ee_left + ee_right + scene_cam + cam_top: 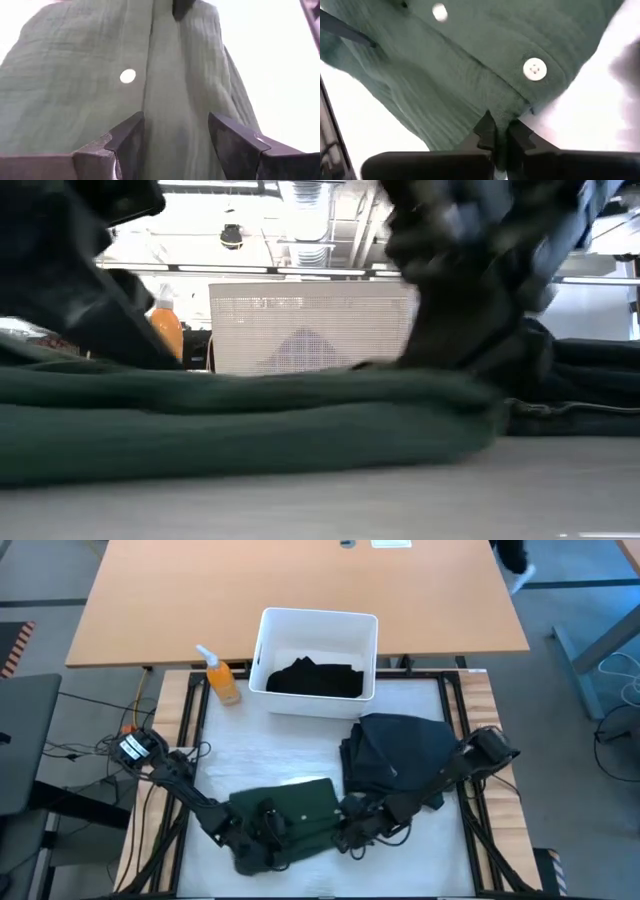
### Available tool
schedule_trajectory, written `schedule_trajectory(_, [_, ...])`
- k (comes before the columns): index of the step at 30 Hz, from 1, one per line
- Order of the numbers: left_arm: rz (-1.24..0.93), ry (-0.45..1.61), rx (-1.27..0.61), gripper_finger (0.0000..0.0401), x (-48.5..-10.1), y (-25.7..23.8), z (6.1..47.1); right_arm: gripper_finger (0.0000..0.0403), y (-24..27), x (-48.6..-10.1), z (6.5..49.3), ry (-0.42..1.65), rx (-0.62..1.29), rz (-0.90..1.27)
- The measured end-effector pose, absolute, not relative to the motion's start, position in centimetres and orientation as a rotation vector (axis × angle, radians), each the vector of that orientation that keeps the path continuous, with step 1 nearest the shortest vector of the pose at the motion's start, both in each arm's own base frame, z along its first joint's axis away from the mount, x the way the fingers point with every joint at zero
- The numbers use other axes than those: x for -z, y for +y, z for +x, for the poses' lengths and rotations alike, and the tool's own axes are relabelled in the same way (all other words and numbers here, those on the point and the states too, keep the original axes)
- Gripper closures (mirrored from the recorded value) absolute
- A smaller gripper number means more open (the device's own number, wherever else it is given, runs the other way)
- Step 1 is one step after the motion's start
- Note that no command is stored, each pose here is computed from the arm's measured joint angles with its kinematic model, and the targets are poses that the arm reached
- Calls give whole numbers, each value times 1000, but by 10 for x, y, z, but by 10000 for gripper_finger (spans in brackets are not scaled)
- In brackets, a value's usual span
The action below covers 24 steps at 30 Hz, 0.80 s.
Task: Fold laundry
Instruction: Stack the folded green polo shirt on top of the folded black short
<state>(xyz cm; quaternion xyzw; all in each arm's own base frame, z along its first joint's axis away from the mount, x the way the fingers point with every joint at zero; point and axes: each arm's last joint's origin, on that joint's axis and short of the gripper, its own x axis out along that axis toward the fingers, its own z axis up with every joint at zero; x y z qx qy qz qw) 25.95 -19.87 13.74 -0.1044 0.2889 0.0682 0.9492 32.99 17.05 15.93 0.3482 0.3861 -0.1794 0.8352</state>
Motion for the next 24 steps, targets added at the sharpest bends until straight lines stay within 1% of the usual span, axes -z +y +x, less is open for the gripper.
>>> schedule_trajectory(5, [-236, 555, -133, 191, -141, -194, 267, 371, 160, -195, 307, 909, 339, 673])
schedule_trajectory(8, [-235, 545, -45, 191, -145, -197, 271, 374, 159, -208, 297, 960, 302, 679])
schedule_trajectory(10, [-217, 510, 29, 191, -149, -200, 273, 365, 161, -211, 294, 973, 279, 687])
schedule_trajectory(14, [-194, 427, 114, 191, -159, -205, 277, 326, 170, -213, 293, 953, 235, 694])
schedule_trajectory(19, [-194, 419, 107, 191, -159, -203, 279, 269, 180, -214, 287, 995, 181, 696])
schedule_trajectory(24, [-207, 408, 99, 191, -161, -201, 281, 220, 190, -214, 280, 1058, 40, 607])
